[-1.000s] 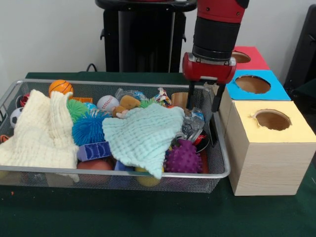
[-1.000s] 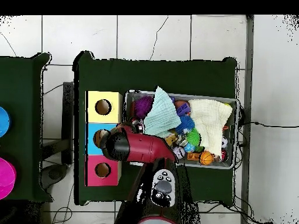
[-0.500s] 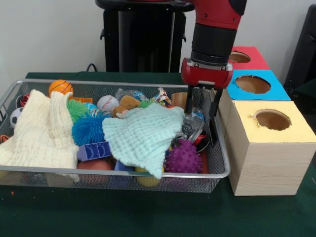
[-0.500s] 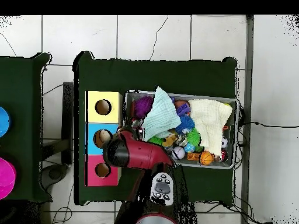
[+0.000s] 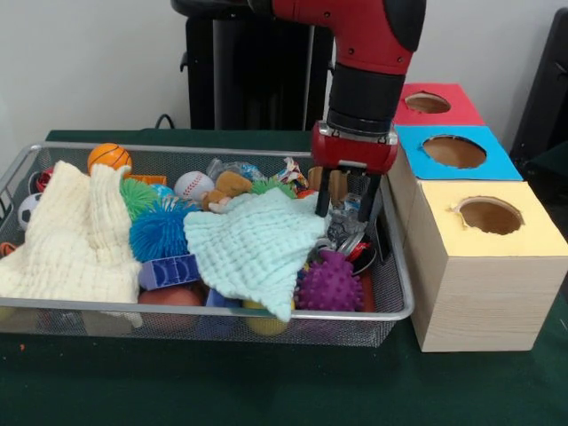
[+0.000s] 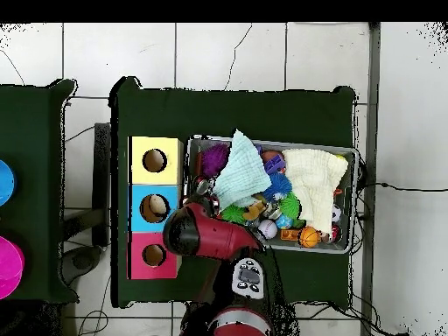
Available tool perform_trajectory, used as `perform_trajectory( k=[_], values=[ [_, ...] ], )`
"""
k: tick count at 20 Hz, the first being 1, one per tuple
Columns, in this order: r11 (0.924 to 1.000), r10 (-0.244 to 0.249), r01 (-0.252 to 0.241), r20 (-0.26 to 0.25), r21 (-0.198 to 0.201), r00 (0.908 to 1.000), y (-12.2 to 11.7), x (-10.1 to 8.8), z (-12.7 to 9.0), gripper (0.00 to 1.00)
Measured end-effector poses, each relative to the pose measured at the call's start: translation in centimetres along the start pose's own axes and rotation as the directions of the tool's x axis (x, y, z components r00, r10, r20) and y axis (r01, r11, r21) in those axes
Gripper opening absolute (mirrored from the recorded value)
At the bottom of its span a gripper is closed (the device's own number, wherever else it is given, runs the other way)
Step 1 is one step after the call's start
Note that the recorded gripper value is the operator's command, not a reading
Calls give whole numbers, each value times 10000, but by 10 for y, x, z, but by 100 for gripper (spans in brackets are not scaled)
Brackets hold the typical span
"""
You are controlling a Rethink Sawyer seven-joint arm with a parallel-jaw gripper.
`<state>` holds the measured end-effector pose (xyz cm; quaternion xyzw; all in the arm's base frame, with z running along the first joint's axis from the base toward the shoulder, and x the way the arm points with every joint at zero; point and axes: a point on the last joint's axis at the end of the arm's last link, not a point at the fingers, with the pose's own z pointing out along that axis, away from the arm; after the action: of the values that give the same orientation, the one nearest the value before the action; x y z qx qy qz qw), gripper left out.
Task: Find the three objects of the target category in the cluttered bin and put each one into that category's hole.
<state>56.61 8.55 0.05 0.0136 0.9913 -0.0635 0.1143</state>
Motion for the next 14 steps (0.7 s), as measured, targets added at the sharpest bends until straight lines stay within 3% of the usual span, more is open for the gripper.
perform_trajectory(
  k=[7,14],
  values=[
    [9995,291,-298,-502,-123,9983,2,21,18,100],
    [9956,873,-889,-519,-304,9948,4,25,25,100]
  ],
)
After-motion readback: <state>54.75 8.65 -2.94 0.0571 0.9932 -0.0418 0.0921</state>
